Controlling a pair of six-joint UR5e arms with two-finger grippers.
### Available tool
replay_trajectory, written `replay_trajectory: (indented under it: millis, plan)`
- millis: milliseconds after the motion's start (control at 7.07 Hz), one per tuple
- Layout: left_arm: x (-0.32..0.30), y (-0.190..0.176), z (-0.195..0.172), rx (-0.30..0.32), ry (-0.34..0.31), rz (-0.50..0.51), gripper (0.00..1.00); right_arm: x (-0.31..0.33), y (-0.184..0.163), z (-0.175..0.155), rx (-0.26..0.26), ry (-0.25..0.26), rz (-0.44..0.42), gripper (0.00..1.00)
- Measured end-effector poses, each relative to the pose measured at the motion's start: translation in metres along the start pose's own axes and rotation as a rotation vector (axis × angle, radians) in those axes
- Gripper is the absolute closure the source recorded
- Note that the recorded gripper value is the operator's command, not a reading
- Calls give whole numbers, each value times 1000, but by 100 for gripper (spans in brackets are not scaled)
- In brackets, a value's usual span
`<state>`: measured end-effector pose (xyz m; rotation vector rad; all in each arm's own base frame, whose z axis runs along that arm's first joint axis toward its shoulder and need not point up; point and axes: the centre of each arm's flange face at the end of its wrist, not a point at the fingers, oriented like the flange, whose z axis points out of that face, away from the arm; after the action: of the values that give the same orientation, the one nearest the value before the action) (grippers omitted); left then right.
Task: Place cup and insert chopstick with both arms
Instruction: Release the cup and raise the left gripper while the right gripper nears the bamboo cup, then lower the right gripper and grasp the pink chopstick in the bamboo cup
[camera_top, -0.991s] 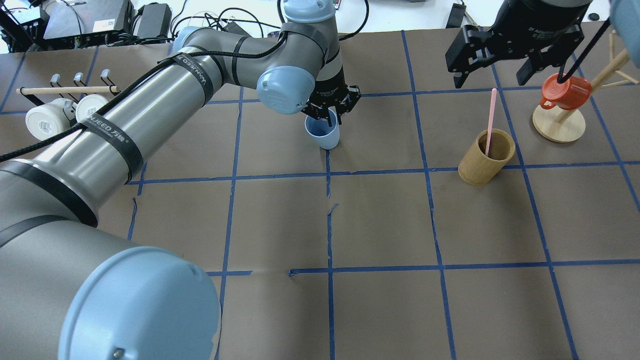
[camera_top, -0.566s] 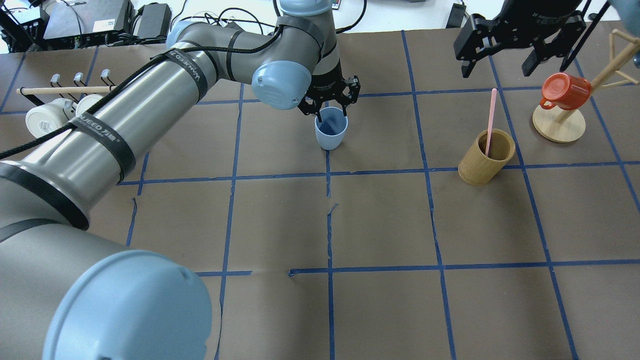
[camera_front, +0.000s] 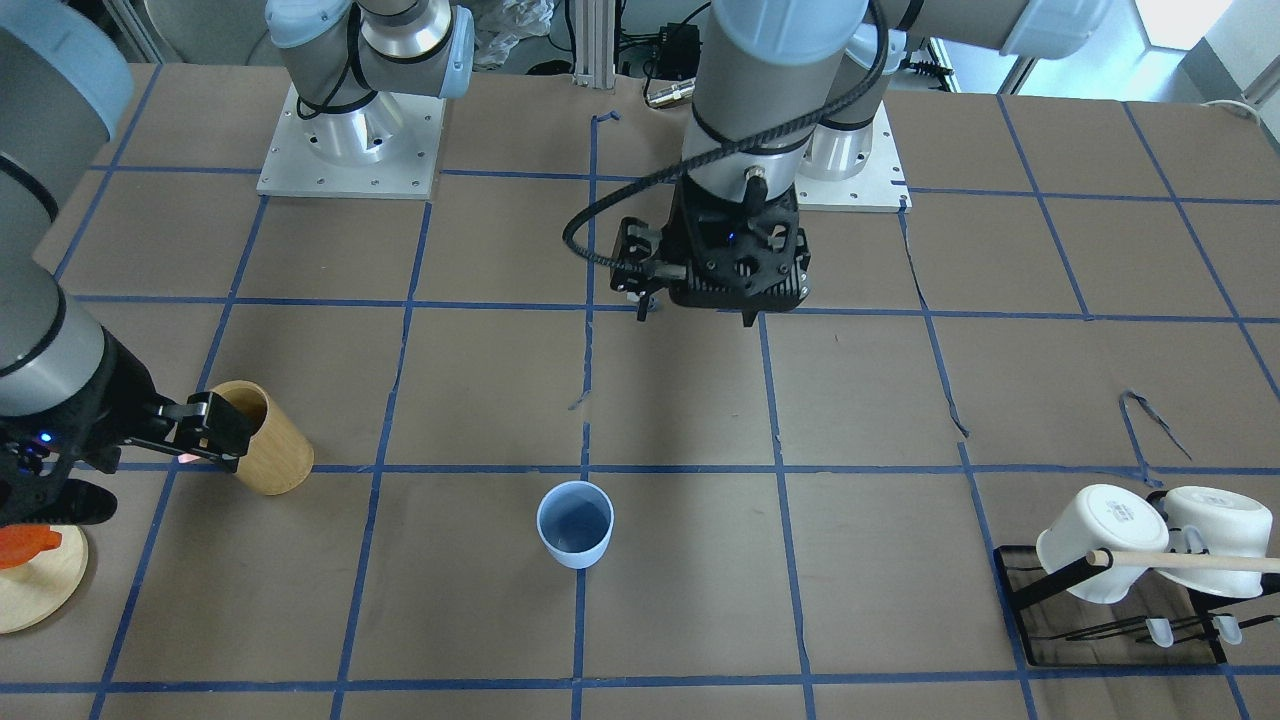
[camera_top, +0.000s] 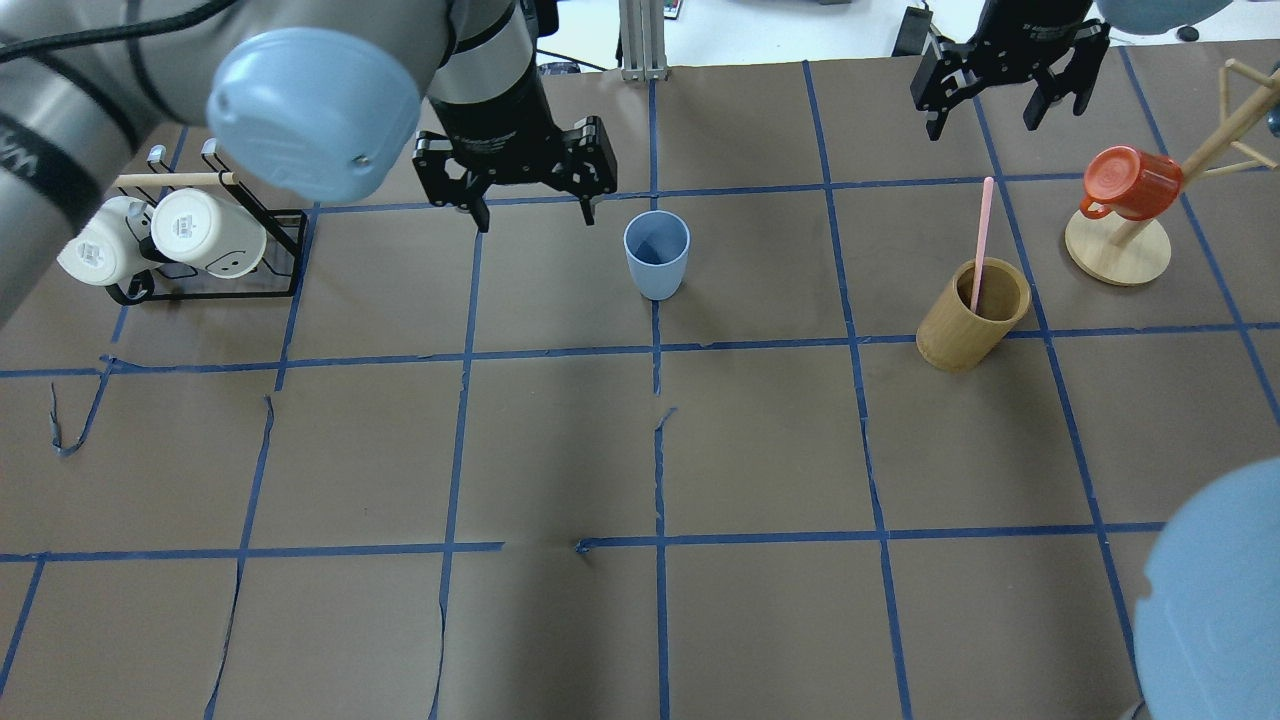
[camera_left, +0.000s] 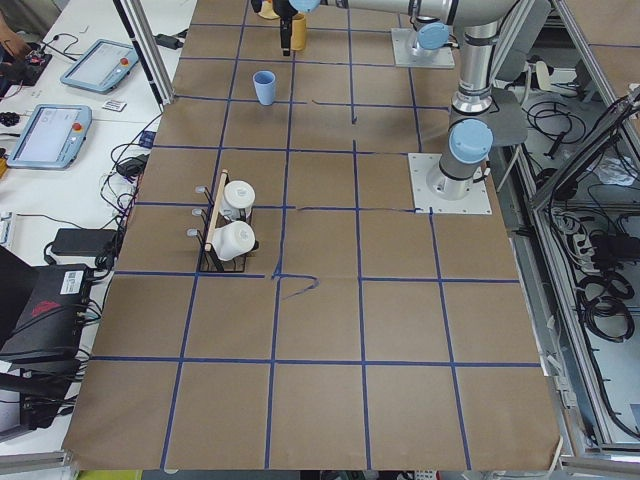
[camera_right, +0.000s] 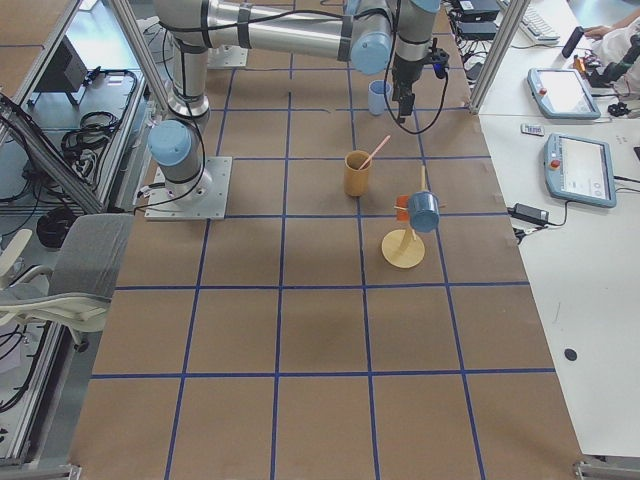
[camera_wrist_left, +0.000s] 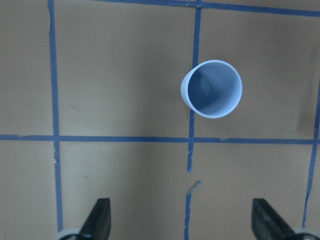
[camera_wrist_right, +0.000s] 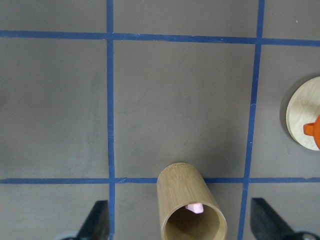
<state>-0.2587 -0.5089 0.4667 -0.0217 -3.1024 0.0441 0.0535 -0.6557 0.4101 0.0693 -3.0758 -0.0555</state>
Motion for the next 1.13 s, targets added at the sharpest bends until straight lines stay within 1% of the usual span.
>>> replay_trajectory:
  millis: [142, 283, 425, 566, 708, 849, 991, 1132]
  plan:
    - [-22, 26, -5, 0, -9, 17, 0, 2, -5, 20, -40, 4, -37, 0]
    - [-39, 40, -7, 7, -11, 30, 0, 3, -6, 33, -80, 1, -70, 0]
    - [-51, 46, -12, 25, -10, 56, 0, 5, -3, 42, -124, -6, -99, 2]
    - [-66, 45, -19, 43, -10, 89, 0, 10, 0, 49, -161, -17, -122, 9]
    - [-85, 38, -26, 60, -9, 92, 0, 15, 3, 55, -185, -25, -134, 25]
    - [-101, 33, -34, 71, -11, 82, 0, 17, 5, 63, -202, -30, -140, 45]
    - [-107, 31, -37, 71, -12, 74, 0, 18, 6, 69, -211, -31, -142, 46]
    - [-109, 31, -38, 63, -11, 69, 0, 18, 7, 72, -212, -29, -143, 57]
